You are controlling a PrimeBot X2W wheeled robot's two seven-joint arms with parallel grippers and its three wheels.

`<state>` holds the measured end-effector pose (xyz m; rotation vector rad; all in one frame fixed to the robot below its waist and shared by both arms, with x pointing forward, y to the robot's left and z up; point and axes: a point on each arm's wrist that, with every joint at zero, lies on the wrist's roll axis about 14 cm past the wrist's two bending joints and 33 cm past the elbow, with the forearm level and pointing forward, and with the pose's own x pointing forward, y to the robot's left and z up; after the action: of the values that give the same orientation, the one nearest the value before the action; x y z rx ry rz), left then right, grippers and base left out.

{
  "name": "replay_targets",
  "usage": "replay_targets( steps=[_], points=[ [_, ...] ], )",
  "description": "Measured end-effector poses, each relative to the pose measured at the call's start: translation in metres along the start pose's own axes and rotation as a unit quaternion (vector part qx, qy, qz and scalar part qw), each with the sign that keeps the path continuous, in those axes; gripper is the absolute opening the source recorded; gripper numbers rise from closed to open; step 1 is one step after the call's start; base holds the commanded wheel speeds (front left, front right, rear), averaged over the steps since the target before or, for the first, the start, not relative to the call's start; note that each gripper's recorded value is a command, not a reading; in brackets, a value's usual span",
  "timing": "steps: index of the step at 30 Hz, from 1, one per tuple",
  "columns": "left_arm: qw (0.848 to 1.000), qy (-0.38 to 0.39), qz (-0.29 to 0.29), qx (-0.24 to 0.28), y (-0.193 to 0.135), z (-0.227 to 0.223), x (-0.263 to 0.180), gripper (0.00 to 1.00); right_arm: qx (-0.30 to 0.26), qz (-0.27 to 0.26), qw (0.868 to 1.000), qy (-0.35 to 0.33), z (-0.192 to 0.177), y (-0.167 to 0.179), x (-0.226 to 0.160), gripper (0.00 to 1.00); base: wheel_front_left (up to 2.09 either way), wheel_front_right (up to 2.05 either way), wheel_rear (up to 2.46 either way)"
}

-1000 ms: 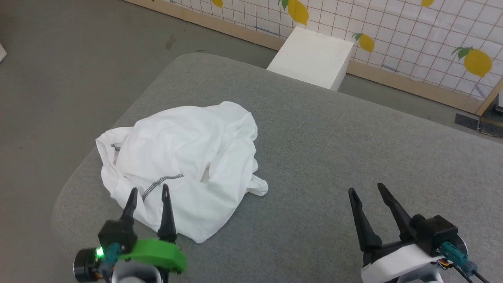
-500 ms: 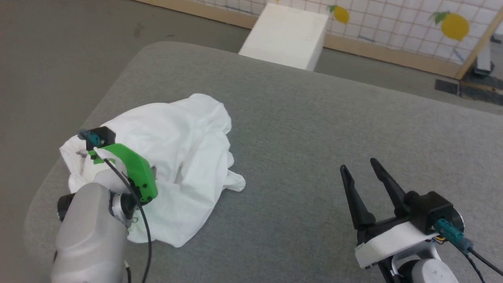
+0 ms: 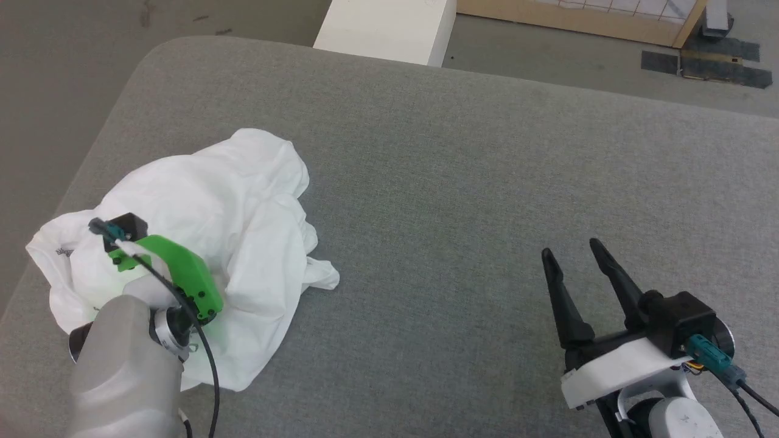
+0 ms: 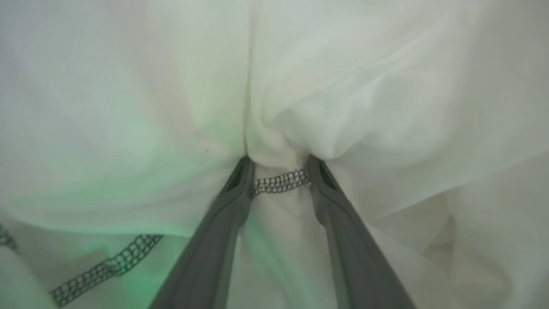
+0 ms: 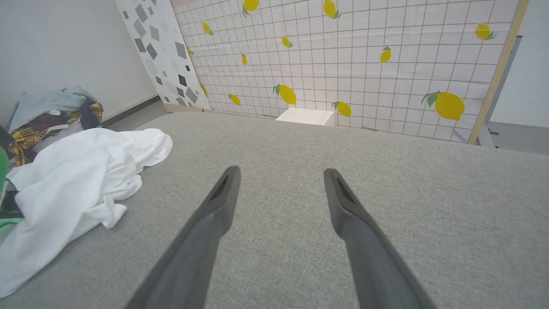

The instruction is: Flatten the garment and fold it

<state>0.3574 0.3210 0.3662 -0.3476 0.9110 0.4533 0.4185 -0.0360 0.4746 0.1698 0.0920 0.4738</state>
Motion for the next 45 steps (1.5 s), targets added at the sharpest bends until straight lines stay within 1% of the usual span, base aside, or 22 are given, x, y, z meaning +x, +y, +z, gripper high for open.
replay_targets(
  steps=[2, 3, 4, 6, 8, 10, 11, 15, 17, 20, 22, 23, 24, 26, 28, 30, 34, 37, 38, 41, 43, 45],
  points=[
    [0.999, -0.046, -0.005, -0.018, 0.002, 0.015, -0.003, 0.0, 0.001, 0.007, 1.0, 0.0, 0.0, 0.005, 0.001, 1.0, 0.0, 0.0, 0.0],
    [0.991, -0.111, -0.036, -0.061, -0.005, 0.037, -0.012, 0.0, 0.005, 0.017, 1.0, -0.005, 0.003, 0.012, 0.003, 1.0, 0.0, 0.0, 0.0],
    [0.987, -0.136, -0.051, -0.069, -0.01, 0.049, -0.017, 0.0, 0.006, 0.019, 1.0, -0.007, 0.004, 0.014, 0.003, 1.0, 0.0, 0.0, 0.0],
    [0.968, -0.21, -0.093, -0.099, -0.024, 0.091, -0.037, 0.0, 0.008, 0.026, 1.0, -0.011, 0.007, 0.019, 0.003, 1.0, 0.0, 0.0, 0.0],
    [0.945, -0.279, -0.138, -0.105, -0.043, 0.139, -0.065, 0.0, 0.013, 0.031, 0.999, -0.016, 0.009, 0.023, 0.002, 1.0, 0.0, 0.0, 0.0],
    [0.912, -0.346, -0.194, -0.103, -0.072, 0.19, -0.104, 0.0, 0.018, 0.028, 0.999, -0.024, 0.012, 0.023, -0.001, 1.0, 0.0, 0.0, 0.0],
    [0.899, -0.369, -0.213, -0.097, -0.083, 0.207, -0.12, 0.0, 0.019, 0.026, 0.999, -0.025, 0.013, 0.022, -0.003, 1.0, 0.0, 0.0, 0.0],
    [0.836, -0.437, -0.321, -0.084, -0.147, 0.263, -0.196, 0.0, 0.023, -0.003, 0.999, -0.038, 0.017, 0.005, -0.013, 1.0, 0.0, 0.0, 0.0],
    [0.803, -0.456, -0.376, -0.075, -0.181, 0.28, -0.236, 0.0, 0.024, -0.024, 0.998, -0.045, 0.02, -0.007, -0.02, 1.0, 0.0, 0.0, 0.0],
    [0.763, -0.462, -0.447, -0.067, -0.223, 0.292, -0.283, 0.0, 0.025, -0.051, 0.997, -0.053, 0.023, -0.022, -0.032, 1.0, 0.0, 0.0, 0.0],
    [0.743, -0.462, -0.482, -0.058, -0.246, 0.293, -0.305, 0.0, 0.025, -0.07, 0.996, -0.057, 0.024, -0.033, -0.04, 1.0, 0.0, 0.0, 0.0],
    [0.735, -0.459, -0.497, -0.051, -0.259, 0.29, -0.313, 0.0, 0.025, -0.081, 0.995, -0.06, 0.025, -0.039, -0.045, 1.0, 0.0, 0.0, 0.0],
    [0.731, -0.453, -0.508, -0.043, -0.272, 0.285, -0.316, 0.0, 0.025, -0.091, 0.994, -0.062, 0.026, -0.044, -0.05, 1.0, 0.0, 0.0, 0.0],
    [0.732, -0.439, -0.521, -0.029, -0.294, 0.272, -0.315, 0.0, 0.026, -0.111, 0.991, -0.067, 0.028, -0.054, -0.059, 1.0, 0.0, 0.0, 0.0],
    [0.738, -0.416, -0.531, -0.01, -0.316, 0.254, -0.304, 0.0, 0.025, -0.129, 0.989, -0.072, 0.029, -0.064, -0.069, 1.0, 0.0, 0.0, 0.0],
    [0.756, -0.363, -0.545, 0.004, -0.339, 0.22, -0.277, 0.0, 0.023, -0.149, 0.986, -0.076, 0.031, -0.073, -0.08, 1.0, 0.0, 0.0, 0.0],
    [0.806, -0.233, -0.541, 0.054, -0.372, 0.118, -0.204, 0.0, 0.02, -0.179, 0.98, -0.079, 0.032, -0.087, -0.098, 1.0, 0.0, 0.0, 0.0],
    [0.835, -0.137, -0.523, 0.097, -0.378, 0.038, -0.161, 0.0, 0.019, -0.198, 0.977, -0.082, 0.033, -0.094, -0.111, 1.0, 0.0, 0.0, 0.0],
    [0.842, -0.105, -0.515, 0.123, -0.378, 0.007, -0.149, 0.0, 0.019, -0.204, 0.975, -0.083, 0.034, -0.097, -0.115, 1.0, 0.0, 0.0, 0.0],
    [0.852, -0.013, -0.488, 0.19, -0.366, -0.07, -0.122, 0.0, 0.017, -0.219, 0.972, -0.086, 0.035, -0.102, -0.124, 1.0, 0.0, 0.0, 0.0],
    [0.852, 0.032, -0.476, 0.217, -0.357, -0.105, -0.114, 0.0, 0.017, -0.225, 0.97, -0.087, 0.035, -0.105, -0.128, 1.0, 0.0, 0.0, 0.0],
    [0.852, 0.055, -0.47, 0.224, -0.352, -0.123, -0.111, 0.0, 0.017, -0.228, 0.97, -0.086, 0.034, -0.106, -0.13, 1.0, 0.0, 0.0, 0.0]
  ],
)
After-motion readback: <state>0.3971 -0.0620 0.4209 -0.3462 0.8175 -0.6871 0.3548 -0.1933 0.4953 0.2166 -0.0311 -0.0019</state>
